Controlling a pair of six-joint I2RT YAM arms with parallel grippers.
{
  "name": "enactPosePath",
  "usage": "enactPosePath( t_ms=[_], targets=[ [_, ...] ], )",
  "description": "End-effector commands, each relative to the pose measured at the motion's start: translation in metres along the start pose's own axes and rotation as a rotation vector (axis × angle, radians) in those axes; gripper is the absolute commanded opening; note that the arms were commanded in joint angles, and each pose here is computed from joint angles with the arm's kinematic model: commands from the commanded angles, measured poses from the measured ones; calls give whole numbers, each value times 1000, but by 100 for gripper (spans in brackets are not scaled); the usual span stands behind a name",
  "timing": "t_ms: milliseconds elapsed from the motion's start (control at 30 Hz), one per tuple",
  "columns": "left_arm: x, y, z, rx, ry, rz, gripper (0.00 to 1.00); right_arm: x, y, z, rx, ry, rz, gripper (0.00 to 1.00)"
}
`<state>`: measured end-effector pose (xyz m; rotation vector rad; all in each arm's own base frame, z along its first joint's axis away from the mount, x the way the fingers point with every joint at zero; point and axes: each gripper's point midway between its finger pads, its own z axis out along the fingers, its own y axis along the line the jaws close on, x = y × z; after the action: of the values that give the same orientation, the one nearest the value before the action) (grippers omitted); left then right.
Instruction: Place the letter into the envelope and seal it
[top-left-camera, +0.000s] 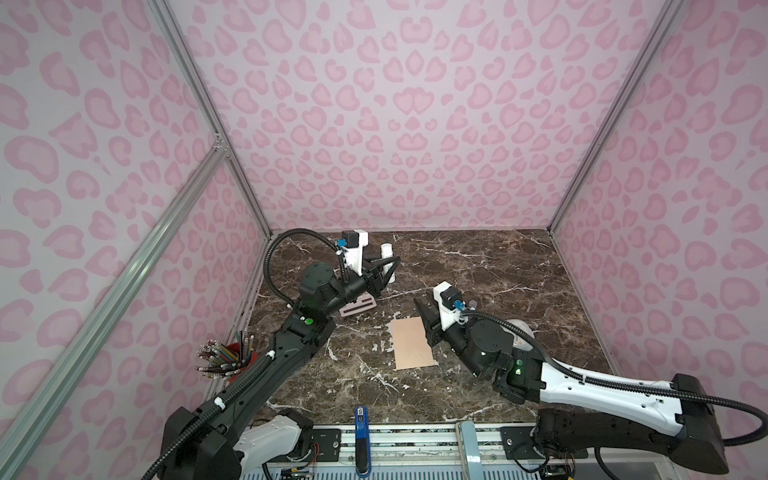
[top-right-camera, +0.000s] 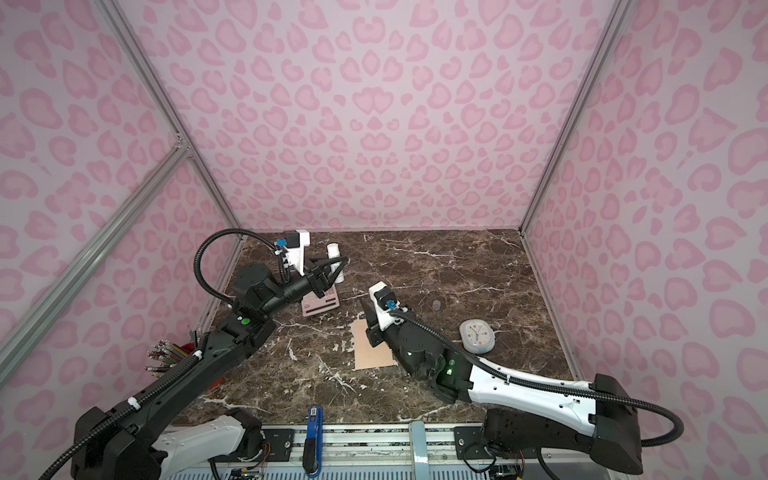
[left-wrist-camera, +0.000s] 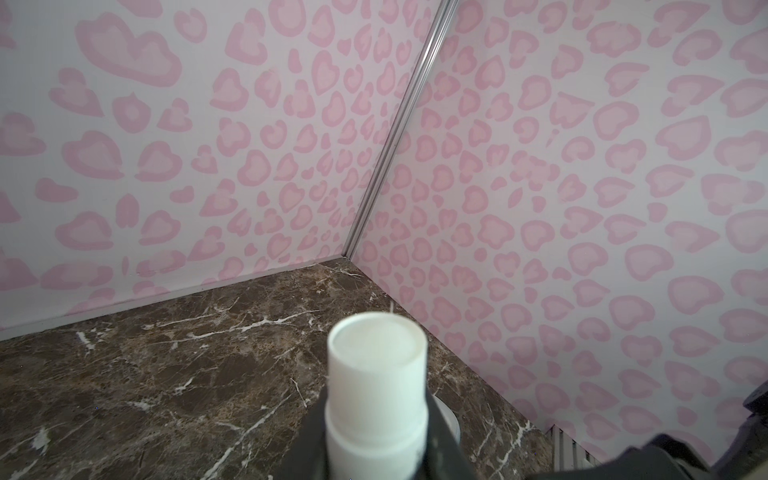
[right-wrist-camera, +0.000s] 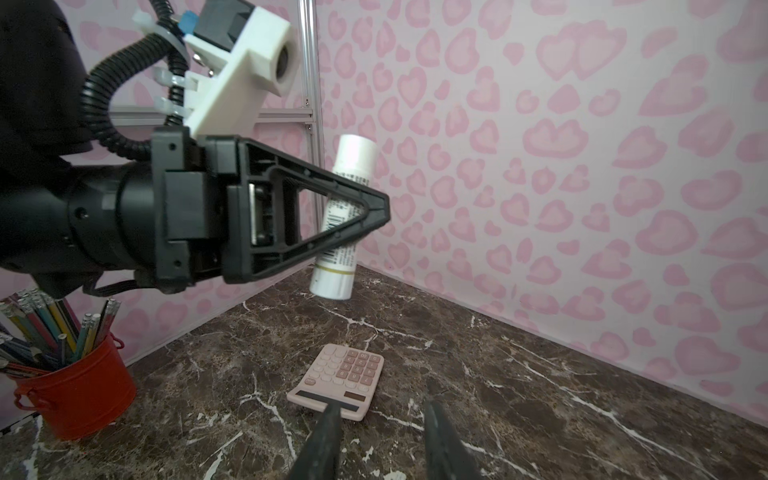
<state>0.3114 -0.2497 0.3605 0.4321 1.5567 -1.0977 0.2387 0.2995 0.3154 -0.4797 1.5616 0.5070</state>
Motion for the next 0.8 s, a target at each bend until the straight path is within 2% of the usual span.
enactPosePath(
  t_ms=[0, 133, 267, 500, 767],
  targets=[
    [-16, -36, 2, 218, -11, -11, 4, 0, 23, -1, -252, 11, 108, 35],
    [-16, -64, 0, 440, 6, -45, 4, -11, 30, 1, -456, -16, 207, 36],
    [-15, -72, -3, 558, -10, -80, 4, -24, 33, 1, -585, -57, 277, 39],
    [-12, -75, -2, 641, -8, -111, 4, -35, 30, 3, -666, -85, 329, 43],
    [-11, -77, 0, 692, -3, -131, 3, -41, 28, 12, -693, -103, 357, 42]
  ],
)
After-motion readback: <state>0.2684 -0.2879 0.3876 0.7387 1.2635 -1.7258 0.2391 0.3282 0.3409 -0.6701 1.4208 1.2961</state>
